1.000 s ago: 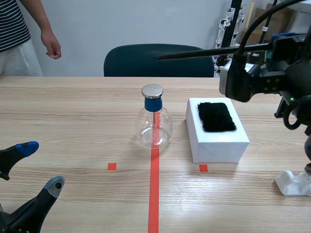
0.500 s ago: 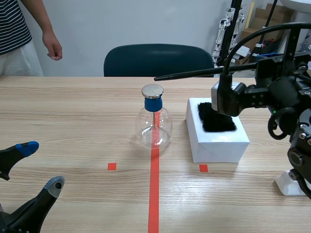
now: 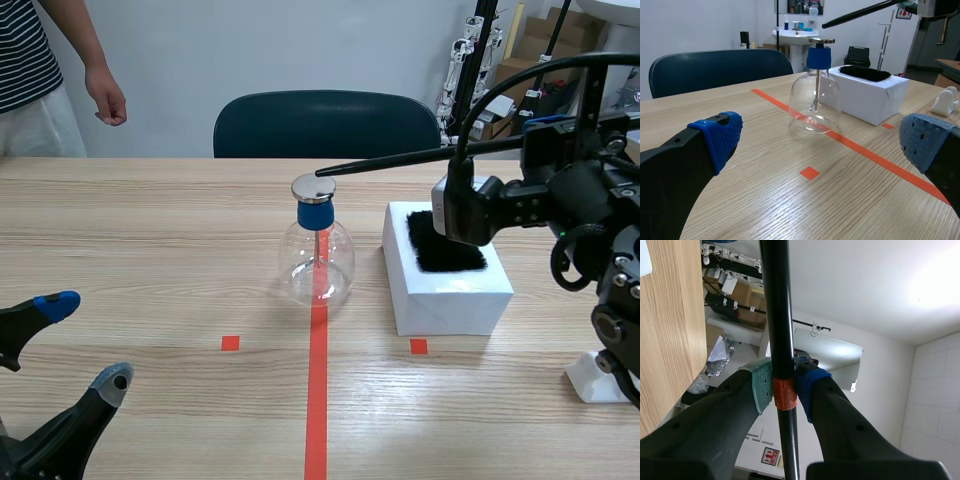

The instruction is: Do the electroscope experiment. move the rod toward and away from the electroscope

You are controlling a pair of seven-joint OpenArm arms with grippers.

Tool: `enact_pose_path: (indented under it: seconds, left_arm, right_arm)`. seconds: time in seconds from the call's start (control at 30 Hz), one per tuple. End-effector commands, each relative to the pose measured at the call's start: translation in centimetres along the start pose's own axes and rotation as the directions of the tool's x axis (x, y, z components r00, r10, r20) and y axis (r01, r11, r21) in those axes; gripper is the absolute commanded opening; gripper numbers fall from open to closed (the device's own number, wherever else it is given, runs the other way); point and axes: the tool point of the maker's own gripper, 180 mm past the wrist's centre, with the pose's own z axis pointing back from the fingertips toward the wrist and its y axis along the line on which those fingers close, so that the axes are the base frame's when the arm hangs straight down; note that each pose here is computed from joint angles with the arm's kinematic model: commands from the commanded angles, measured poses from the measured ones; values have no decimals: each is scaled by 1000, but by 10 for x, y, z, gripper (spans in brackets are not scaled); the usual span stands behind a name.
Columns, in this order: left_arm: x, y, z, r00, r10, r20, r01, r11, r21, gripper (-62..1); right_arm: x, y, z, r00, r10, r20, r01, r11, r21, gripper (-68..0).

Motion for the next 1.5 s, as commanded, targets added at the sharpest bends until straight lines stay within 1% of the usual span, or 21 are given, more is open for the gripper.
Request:
enact_pose_path:
  seconds: [0.0, 0.1, 0.23, 0.43, 0.53, 0.67, 0.8, 0.93, 1.07, 1.17, 1.27, 1.37, 1.4, 1.47]
  left_arm:
    - [8, 3, -2, 999, -12, 30, 12, 1000, -4, 14]
    - [8, 3, -2, 999, -12, 30, 12, 1000, -4, 14]
    - [8, 3, -2, 999, -12, 30, 12, 1000, -4, 14]
    - [8, 3, -2, 999, -12, 30, 12, 1000, -4, 14]
    - [8, 3, -2, 999, -12, 30, 12, 1000, -4, 14]
    - [8, 3, -2, 999, -12, 30, 12, 1000, -4, 14]
    - [8, 3, -2, 999, -12, 30, 12, 1000, -4, 14]
    - [8, 3, -2, 999, -12, 30, 12, 1000, -4, 14]
    - [8, 3, -2, 999, -12, 30, 12, 1000, -4, 14]
    - [8, 3, -2, 999, -12, 30, 12, 1000, -4, 14]
    - [8, 3, -2, 999, -12, 30, 12, 1000, -4, 14]
    - [8, 3, -2, 999, -12, 30, 12, 1000, -4, 14]
    - [8, 3, -2, 999, -12, 30, 12, 1000, -4, 14]
    - [8, 3, -2, 999, -12, 30, 12, 1000, -4, 14]
  right_arm:
    - [-5, -19, -4, 1000, -21, -9, 20, 998, -56, -573]
    - [-11, -31, 1, 998, -67, -17, 65, 995, -79, -573]
    - [-18, -50, 17, 992, -126, -13, 124, 985, -118, -573]
    - [-25, -65, 55, 976, -216, 2, 214, 965, -149, -573]
    - [-26, -66, 76, 965, -262, 20, 262, 953, -155, -573]
    - [-23, -61, 101, 949, -313, 45, 317, 937, -147, -573]
    - [-21, -51, 123, 931, -362, 44, 365, 922, -130, -573]
    - [-13, -30, 140, 922, -384, 44, 386, 922, -42, -573]
    - [-3, -16, 155, 911, -410, 51, 409, 912, 30, -573]
    - [3, -8, 163, 905, -421, 60, 417, 906, 72, -573]
    - [8, -4, 169, 893, -444, 75, 436, 894, 101, -573]
    - [9, -3, 170, 881, -468, 72, 459, 882, 108, -573]
    - [8, -3, 170, 875, -480, 67, 472, 875, 108, -573]
    - [8, -3, 170, 869, -490, 63, 482, 869, 108, -573]
